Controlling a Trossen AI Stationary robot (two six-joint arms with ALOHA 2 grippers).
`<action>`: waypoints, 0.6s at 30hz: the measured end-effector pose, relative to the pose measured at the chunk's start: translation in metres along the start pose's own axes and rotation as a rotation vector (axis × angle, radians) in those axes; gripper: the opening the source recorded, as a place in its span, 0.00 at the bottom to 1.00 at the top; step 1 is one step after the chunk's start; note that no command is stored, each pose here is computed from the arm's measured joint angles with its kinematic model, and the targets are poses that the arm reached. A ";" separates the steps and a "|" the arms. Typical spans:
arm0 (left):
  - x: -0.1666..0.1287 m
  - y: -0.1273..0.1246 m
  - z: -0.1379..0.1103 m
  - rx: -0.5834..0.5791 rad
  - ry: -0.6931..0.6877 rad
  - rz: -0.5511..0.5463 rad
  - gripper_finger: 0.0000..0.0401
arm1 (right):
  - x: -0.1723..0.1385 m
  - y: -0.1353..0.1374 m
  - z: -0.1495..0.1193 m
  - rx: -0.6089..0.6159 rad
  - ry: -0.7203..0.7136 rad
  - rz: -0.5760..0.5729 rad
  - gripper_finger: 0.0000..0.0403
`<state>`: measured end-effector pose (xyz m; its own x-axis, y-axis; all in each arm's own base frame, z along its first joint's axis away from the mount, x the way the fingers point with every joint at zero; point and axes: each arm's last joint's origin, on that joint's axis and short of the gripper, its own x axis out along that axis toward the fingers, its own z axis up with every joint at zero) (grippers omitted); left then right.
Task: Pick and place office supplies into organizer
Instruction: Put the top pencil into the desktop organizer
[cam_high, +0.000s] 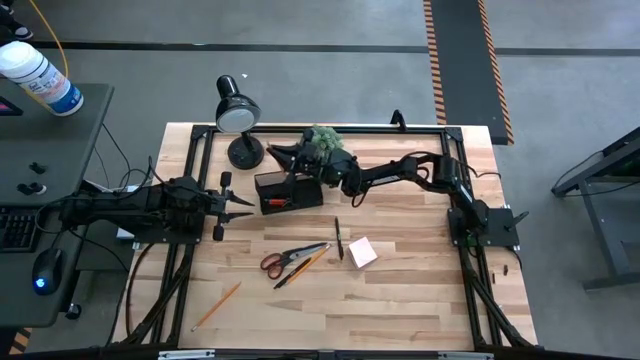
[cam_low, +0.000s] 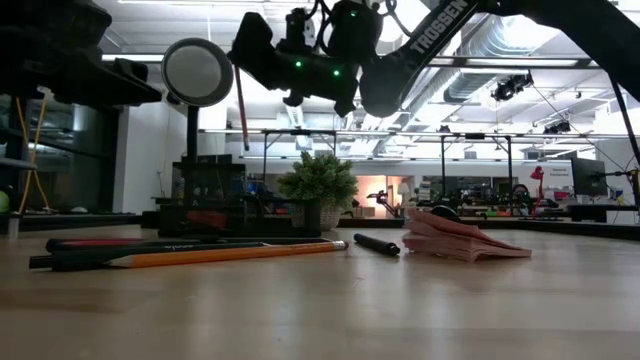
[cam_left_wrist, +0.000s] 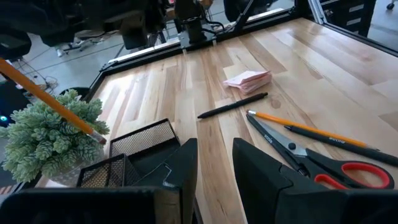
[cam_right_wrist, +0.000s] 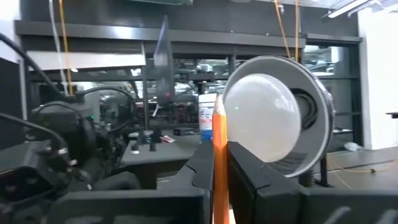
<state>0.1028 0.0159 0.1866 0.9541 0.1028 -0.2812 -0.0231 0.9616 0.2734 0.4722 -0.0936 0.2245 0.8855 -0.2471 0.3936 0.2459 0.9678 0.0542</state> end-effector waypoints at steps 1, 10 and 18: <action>0.000 0.000 0.000 -0.001 0.000 0.000 0.22 | 0.000 0.000 0.000 0.006 0.001 0.009 0.04; 0.000 0.000 0.000 -0.023 0.000 0.000 0.22 | 0.002 -0.002 -0.007 0.025 -0.010 0.054 0.04; 0.000 0.000 -0.001 -0.027 0.007 -0.002 0.22 | 0.028 -0.005 -0.036 0.055 -0.006 0.105 0.04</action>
<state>0.1026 0.0158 0.1859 0.9520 0.1024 -0.2884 -0.0290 0.9683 0.2481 0.5098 -0.1074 0.2017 0.9030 -0.1436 0.4050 0.1295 0.9896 0.0623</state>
